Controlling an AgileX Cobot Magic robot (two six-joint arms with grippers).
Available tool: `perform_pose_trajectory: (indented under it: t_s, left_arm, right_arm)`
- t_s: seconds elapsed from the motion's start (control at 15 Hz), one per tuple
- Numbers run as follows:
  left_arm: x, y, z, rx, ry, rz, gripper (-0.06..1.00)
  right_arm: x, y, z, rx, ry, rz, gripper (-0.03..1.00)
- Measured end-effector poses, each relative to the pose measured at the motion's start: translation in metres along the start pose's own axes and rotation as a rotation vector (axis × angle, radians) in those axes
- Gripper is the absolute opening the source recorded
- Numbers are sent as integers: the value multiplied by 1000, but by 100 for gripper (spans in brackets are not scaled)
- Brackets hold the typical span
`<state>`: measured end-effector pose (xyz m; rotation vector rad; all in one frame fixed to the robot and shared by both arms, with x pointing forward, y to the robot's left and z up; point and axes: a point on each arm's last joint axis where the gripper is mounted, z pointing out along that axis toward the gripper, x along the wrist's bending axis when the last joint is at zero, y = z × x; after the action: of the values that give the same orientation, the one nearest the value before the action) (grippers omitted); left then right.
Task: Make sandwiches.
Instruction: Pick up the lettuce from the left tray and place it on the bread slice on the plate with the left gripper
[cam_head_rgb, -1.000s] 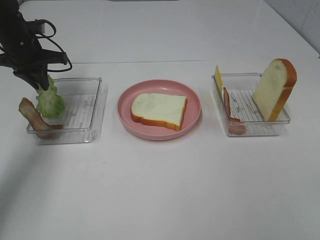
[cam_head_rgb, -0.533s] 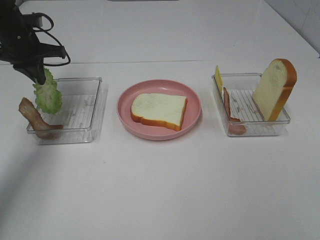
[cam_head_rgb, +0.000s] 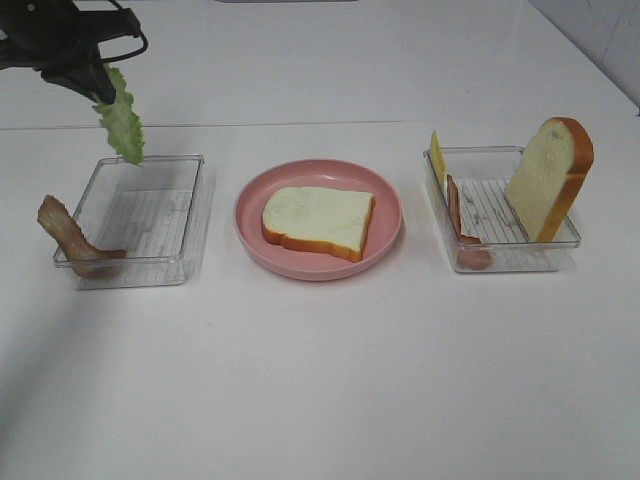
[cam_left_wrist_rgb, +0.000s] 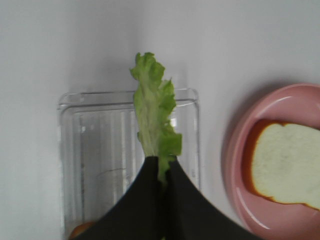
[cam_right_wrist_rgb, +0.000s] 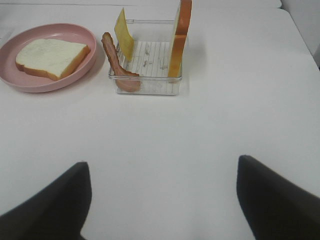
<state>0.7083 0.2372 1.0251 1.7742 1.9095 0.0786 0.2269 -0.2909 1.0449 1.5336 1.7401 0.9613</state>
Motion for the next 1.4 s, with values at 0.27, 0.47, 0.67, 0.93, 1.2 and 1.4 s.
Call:
perform_pose_trajectory:
  t_s: [0.27,0.47,0.67,0.93,1.2,1.4]
  left_arm:
    - [-53,-5,10,-70,-130,57,0]
    - [-109,-16,16,-139,-270,58,0]
    - [-145,-30,28,-151,-355,47,0]
    - [-173,-53,58,-78,-415,22,0]
    - [-187,-74,85,-7,-425,20,0]
    - [-180,-85,115,65,-401,-4,0]
  right_arm:
    - [0,0,0,0,0,0,76]
    - [0,0,0,0,0,0,76]
    - [0,0,0,0,0,0,76]
    - [0,0,0,0,0,0,76]
    - [0,0,0,0,0,0,76]
    - [0,0,0,0,0,0,76]
